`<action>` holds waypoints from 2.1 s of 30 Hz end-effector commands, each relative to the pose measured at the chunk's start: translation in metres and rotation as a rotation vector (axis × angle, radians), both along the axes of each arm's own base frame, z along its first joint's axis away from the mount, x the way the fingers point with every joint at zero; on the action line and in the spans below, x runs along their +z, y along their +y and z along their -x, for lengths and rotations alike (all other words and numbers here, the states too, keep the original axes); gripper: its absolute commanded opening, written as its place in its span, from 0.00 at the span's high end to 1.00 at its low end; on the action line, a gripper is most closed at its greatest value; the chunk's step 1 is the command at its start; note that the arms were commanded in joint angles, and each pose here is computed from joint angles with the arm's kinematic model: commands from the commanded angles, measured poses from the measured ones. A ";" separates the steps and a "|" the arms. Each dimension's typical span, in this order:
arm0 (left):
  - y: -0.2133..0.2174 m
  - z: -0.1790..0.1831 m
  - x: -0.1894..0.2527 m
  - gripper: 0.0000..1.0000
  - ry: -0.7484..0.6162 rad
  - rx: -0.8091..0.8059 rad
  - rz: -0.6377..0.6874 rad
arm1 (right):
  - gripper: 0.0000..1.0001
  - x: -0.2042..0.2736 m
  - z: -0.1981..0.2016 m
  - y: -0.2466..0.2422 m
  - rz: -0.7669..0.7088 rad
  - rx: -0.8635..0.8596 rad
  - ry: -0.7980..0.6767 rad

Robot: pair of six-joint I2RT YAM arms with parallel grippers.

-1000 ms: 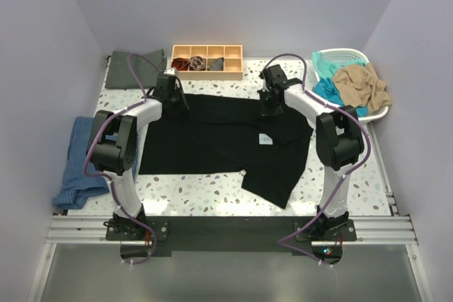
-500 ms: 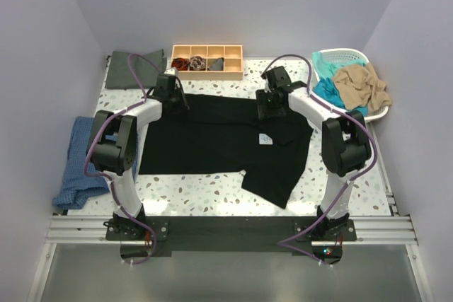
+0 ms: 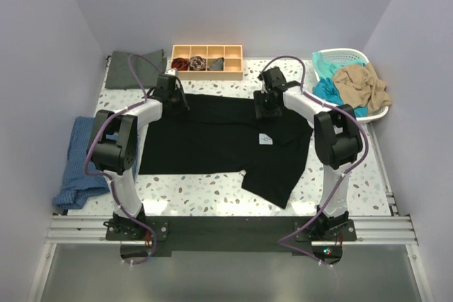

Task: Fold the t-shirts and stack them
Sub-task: Fold the tshirt

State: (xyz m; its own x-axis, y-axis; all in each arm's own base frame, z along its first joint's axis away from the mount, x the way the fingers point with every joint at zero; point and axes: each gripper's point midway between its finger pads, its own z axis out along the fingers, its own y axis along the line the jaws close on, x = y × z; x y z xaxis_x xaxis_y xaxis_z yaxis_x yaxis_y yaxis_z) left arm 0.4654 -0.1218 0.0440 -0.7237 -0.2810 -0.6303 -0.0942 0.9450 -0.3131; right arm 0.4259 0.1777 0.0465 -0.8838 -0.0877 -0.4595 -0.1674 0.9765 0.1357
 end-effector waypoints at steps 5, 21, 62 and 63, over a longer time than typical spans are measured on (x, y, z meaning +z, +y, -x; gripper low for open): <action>-0.005 -0.005 0.000 0.70 -0.015 -0.016 0.005 | 0.90 0.014 -0.020 0.009 -0.026 0.020 -0.064; -0.011 -0.003 -0.005 0.70 -0.002 -0.028 0.021 | 0.86 0.049 0.017 0.011 -0.038 0.042 -0.125; -0.012 -0.001 -0.012 0.70 0.017 -0.034 0.007 | 1.00 0.044 -0.008 0.000 0.005 0.018 -0.143; -0.012 -0.001 -0.012 0.70 0.016 -0.031 0.004 | 1.00 0.044 -0.005 0.000 -0.010 0.019 -0.139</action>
